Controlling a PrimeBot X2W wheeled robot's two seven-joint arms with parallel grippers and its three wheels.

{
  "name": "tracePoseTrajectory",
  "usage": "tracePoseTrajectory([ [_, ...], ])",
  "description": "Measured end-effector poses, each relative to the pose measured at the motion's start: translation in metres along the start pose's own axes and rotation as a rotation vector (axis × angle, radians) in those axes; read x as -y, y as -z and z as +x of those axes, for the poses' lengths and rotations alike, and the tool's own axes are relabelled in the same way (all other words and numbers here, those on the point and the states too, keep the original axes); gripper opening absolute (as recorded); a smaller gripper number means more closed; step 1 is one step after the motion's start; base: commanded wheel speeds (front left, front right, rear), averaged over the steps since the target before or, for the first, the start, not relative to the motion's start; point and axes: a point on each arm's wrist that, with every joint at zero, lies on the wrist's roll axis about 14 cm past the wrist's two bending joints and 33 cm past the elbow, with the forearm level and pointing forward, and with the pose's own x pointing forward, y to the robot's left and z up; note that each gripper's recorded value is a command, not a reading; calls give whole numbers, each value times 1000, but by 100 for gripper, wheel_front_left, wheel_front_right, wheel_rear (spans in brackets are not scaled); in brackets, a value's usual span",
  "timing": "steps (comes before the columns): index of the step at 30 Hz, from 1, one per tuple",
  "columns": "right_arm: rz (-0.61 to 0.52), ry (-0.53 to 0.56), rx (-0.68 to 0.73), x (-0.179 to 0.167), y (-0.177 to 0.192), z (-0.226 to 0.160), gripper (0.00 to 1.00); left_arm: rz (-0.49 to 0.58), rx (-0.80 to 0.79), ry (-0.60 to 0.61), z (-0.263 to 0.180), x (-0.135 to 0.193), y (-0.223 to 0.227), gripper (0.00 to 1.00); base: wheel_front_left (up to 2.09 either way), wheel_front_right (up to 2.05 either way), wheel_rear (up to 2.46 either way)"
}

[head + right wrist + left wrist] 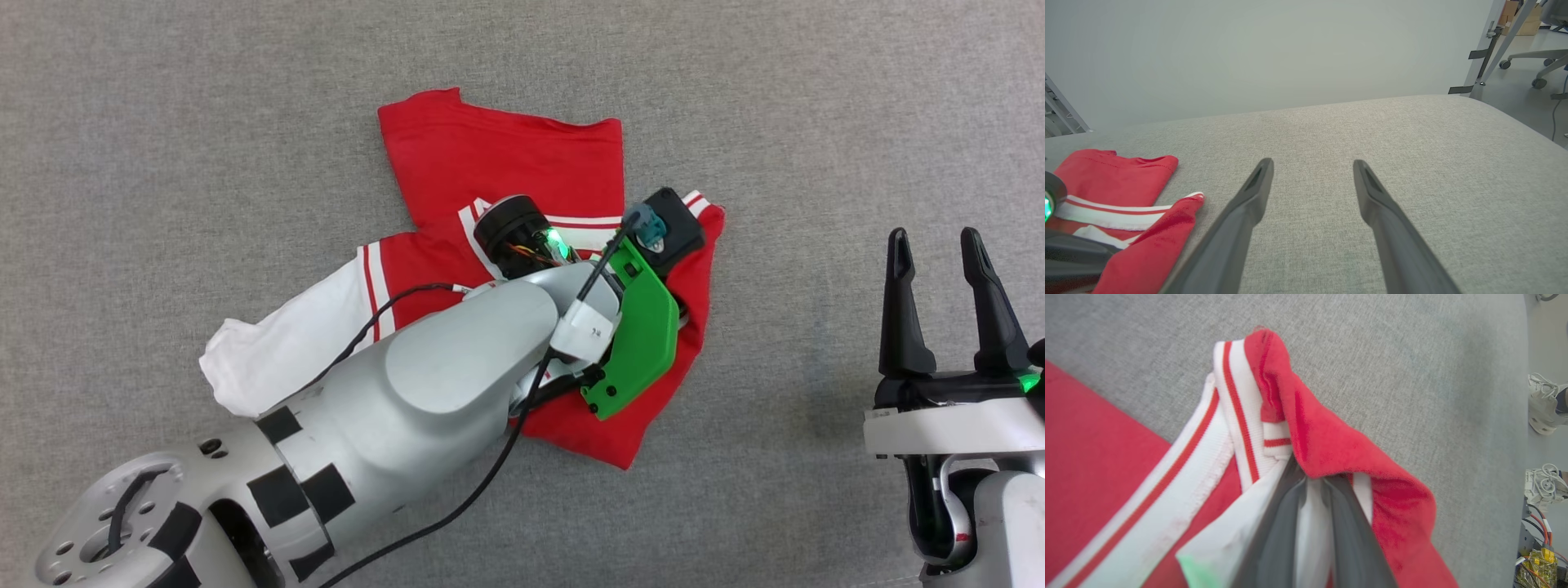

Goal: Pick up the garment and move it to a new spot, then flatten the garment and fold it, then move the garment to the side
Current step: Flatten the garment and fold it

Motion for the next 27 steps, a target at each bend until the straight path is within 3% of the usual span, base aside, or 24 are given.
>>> tracePoseTrajectory([
  [5,-8,-10,17,-3,-8,-3,100,84,181,-42,-7,0,-29,100,0,0,0],
  [11,-23,-24,42,-7,-22,-18,100,155,435,-165,-46,-13,-77,100,0,0,0],
  [15,-32,-47,102,-14,-44,-23,100,177,553,-337,-91,-32,-91,100,0,0,0],
  [21,-81,-93,231,-29,-88,-26,100,163,623,-654,-175,-65,-75,100,0,0,0],
  [27,-143,-163,392,-57,-139,-21,100,182,739,-946,-268,-69,-62,100,0,0,0],
])
